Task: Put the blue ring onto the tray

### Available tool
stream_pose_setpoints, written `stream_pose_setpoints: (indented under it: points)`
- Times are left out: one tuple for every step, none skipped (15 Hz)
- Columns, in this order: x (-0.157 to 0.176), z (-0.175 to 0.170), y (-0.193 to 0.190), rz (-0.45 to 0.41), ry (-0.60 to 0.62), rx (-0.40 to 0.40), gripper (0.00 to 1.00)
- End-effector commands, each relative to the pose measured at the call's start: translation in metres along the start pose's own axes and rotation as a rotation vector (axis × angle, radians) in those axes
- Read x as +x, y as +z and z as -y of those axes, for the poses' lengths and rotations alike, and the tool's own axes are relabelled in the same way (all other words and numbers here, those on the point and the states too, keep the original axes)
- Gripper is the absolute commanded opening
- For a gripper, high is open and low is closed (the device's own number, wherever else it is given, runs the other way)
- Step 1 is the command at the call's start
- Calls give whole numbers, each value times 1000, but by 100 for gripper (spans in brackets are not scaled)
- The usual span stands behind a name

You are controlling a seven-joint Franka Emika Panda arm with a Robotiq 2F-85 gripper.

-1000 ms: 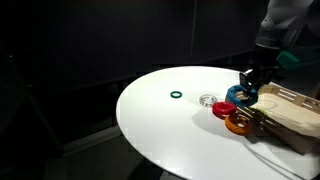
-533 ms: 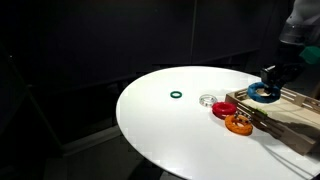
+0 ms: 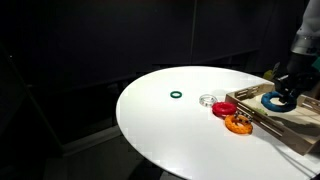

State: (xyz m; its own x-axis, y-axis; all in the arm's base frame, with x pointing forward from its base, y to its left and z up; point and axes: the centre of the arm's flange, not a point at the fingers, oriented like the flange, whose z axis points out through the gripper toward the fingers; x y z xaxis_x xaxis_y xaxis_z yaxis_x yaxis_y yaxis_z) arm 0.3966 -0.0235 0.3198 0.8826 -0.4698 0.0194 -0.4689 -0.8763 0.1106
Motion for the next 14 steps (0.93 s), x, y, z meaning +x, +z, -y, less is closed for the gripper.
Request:
stream_pose_setpoints:
  points:
    - [-3,-13,11,31,27,-36,11]
    - [-4,-15,14,42,29,-39,34]
    - [-4,-16,16,51,29,-42,59]
    - [-5,-18,18,60,30,-44,60]
    - [-5,-18,17,65,28,-46,67]
    - [-6,-19,16,69,25,-46,75]
    - [-6,-19,14,71,20,-45,82]
    - [-7,-18,12,74,12,-42,91]
    - [-8,-18,8,77,0,-34,97]
    - [-10,-17,3,80,-13,-25,100]
    - [-11,-15,-3,82,-31,-13,100]
    - [-12,-12,-8,86,-56,0,100]
    - [-15,-9,-15,94,-91,28,100]
    - [-17,-6,-21,102,-123,51,100]
